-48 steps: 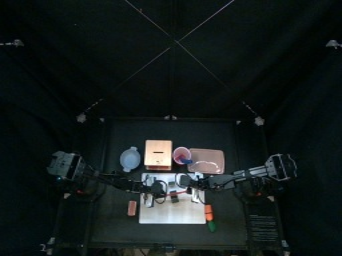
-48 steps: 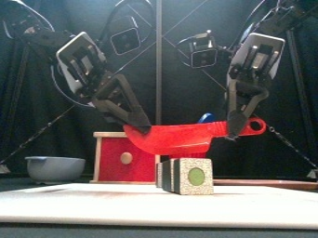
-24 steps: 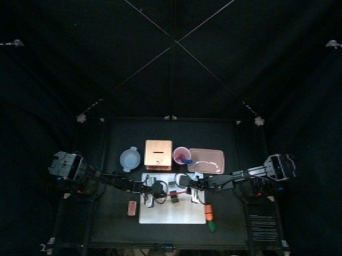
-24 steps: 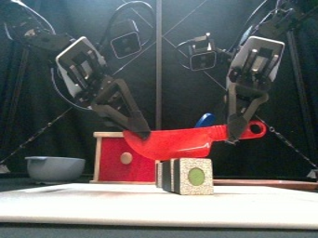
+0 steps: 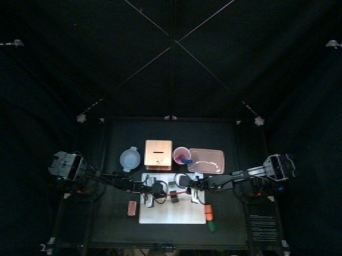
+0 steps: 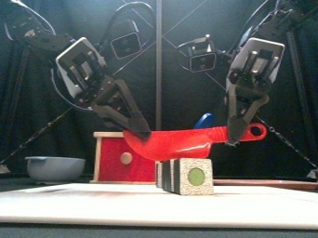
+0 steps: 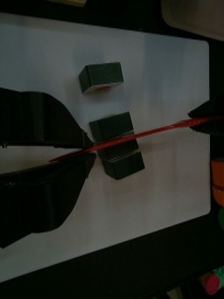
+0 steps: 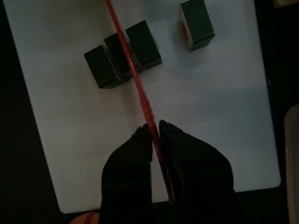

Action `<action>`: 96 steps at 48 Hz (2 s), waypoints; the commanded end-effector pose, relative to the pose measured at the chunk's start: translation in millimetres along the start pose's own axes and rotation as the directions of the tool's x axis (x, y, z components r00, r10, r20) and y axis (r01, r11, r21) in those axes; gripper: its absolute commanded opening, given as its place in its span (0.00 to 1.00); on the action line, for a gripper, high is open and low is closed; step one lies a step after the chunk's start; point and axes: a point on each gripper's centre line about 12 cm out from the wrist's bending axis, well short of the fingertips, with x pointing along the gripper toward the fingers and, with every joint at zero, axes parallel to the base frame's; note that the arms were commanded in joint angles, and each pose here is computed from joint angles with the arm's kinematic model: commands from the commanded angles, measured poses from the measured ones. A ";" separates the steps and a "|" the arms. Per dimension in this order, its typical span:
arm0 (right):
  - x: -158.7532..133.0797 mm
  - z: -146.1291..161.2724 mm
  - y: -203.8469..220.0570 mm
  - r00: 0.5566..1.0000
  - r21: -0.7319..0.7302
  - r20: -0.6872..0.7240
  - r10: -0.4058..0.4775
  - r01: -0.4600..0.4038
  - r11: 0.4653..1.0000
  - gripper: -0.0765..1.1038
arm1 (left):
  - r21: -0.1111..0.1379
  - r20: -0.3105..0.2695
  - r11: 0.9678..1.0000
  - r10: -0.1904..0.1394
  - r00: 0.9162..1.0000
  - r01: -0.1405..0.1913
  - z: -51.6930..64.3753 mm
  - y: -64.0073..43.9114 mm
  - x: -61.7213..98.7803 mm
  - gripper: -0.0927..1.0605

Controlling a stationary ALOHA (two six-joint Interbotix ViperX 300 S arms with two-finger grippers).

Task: Place sushi on board then cut the sushi with the knife then place the pieces on the plate
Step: Cut the sushi into 4 pieces

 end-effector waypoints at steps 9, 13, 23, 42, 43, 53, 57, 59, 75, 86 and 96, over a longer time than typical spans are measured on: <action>0.9 6.9 -12.8 1.000 0.044 0.011 -0.020 0.019 0.999 0.35 | 0.003 0.026 1.000 -0.004 1.000 0.004 9.3 -1.6 1.2 0.54; 4.3 5.4 -13.2 1.000 0.042 0.001 -0.023 0.023 0.999 0.35 | 0.003 0.026 1.000 -0.004 1.000 0.004 9.5 -1.7 1.6 0.54; 6.4 4.3 -13.5 1.000 0.042 -0.003 -0.024 0.024 0.999 0.35 | 0.003 0.020 1.000 -0.003 1.000 0.003 7.4 -1.5 2.6 0.54; 10.5 0.3 -12.2 0.999 0.050 -0.024 -0.021 0.022 0.999 0.35 | -0.001 0.003 1.000 -0.001 1.000 0.001 2.5 -1.1 7.4 0.54; 11.5 -0.3 -11.8 0.999 0.050 -0.027 -0.021 0.022 0.999 0.35 | -0.001 0.001 1.000 -0.001 1.000 0.001 2.0 -1.1 7.7 0.54; 18.8 -3.2 -12.2 0.999 0.055 -0.047 -0.024 0.026 0.998 0.35 | -0.006 -0.021 1.000 0.003 1.000 -0.003 -4.8 -0.4 14.2 0.54; 21.0 -3.9 -12.2 0.998 0.057 -0.053 -0.024 0.027 0.998 0.35 | -0.010 -0.029 1.000 0.004 1.000 -0.005 -7.4 -0.1 15.5 0.54; 21.4 -4.6 -11.8 0.998 0.056 -0.058 -0.025 0.028 0.998 0.35 | -0.010 -0.029 1.000 0.005 1.000 -0.005 -7.2 -0.1 15.9 0.54; 26.7 -5.5 -14.3 0.997 0.059 -0.069 -0.031 0.035 0.998 0.34 | -0.010 -0.038 1.000 0.008 0.999 -0.009 -10.5 1.5 16.6 0.54; 27.3 -2.9 -16.3 0.997 0.056 -0.067 -0.038 0.042 0.998 0.34 | -0.012 -0.034 1.000 0.018 0.999 -0.018 -8.8 6.0 16.9 0.54; 27.1 -0.8 -18.1 0.997 0.056 -0.060 -0.041 0.044 0.997 0.35 | -0.014 -0.037 1.000 0.022 0.999 -0.023 -9.8 8.5 16.7 0.54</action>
